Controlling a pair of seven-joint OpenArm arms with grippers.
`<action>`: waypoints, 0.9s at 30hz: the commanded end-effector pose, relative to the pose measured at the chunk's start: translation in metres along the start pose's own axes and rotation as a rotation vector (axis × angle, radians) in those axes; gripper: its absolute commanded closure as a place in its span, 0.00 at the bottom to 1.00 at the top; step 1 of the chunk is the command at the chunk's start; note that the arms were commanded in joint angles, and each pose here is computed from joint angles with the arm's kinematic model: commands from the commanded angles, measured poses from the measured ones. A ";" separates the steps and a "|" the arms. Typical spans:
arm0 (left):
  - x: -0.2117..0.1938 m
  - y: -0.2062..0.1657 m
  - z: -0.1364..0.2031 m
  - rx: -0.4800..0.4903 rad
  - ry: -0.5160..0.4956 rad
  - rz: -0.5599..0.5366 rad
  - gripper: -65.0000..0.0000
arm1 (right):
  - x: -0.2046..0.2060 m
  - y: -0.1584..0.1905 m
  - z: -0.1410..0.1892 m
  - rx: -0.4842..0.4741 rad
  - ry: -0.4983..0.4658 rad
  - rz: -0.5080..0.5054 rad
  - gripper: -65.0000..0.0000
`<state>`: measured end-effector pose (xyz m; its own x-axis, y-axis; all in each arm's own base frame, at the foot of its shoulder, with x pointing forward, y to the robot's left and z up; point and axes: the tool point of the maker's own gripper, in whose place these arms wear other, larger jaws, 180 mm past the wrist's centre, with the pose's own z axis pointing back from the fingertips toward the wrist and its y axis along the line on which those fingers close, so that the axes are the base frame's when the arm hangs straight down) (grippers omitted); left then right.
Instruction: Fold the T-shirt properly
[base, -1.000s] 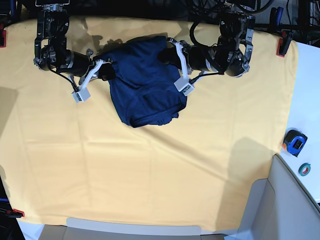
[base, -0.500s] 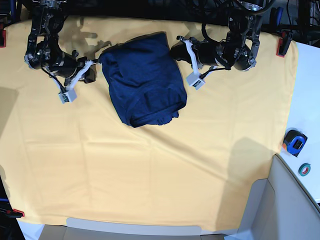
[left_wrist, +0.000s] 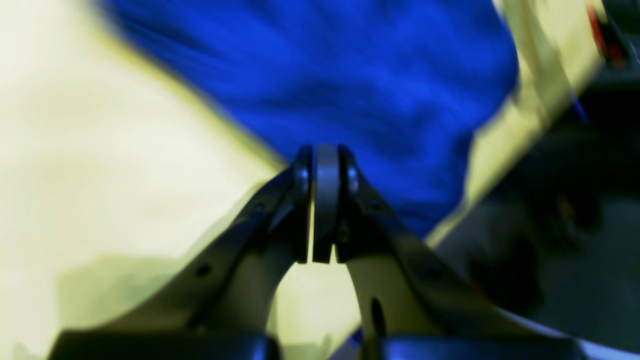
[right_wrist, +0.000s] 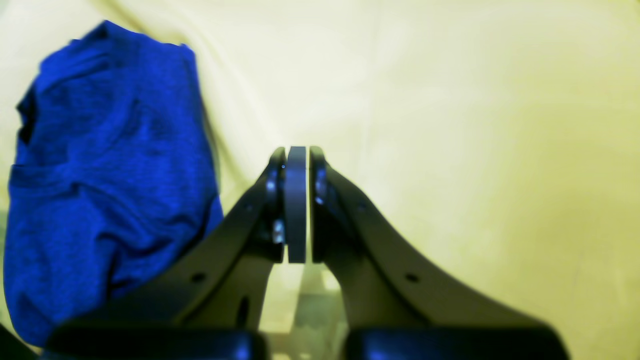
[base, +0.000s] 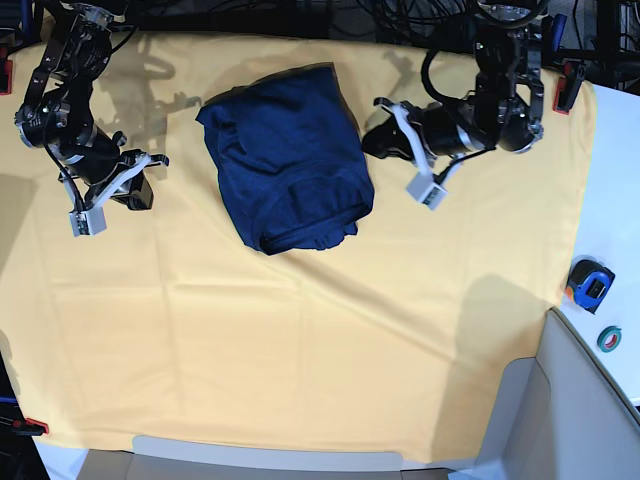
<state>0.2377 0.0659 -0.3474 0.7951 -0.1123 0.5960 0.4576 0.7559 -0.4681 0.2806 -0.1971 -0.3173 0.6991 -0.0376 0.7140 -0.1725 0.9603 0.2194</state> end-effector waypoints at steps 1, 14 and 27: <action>0.013 0.001 0.013 0.016 -0.055 -0.016 1.00 | 0.010 -0.001 0.004 0.002 -0.031 0.020 1.00; -0.117 0.045 0.128 0.393 -0.123 0.345 1.00 | -0.143 -0.056 0.075 -0.341 0.455 0.203 1.00; -0.203 0.022 0.144 0.336 0.018 0.620 1.00 | -0.325 0.000 0.138 -0.257 0.905 -0.058 1.00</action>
<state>0.0264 0.1981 -0.3903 0.8793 0.4019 0.2554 -0.2442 0.8410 -0.4828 0.0719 -0.2514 -0.4171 0.9247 0.0529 0.3771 -0.0075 0.9926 -0.1208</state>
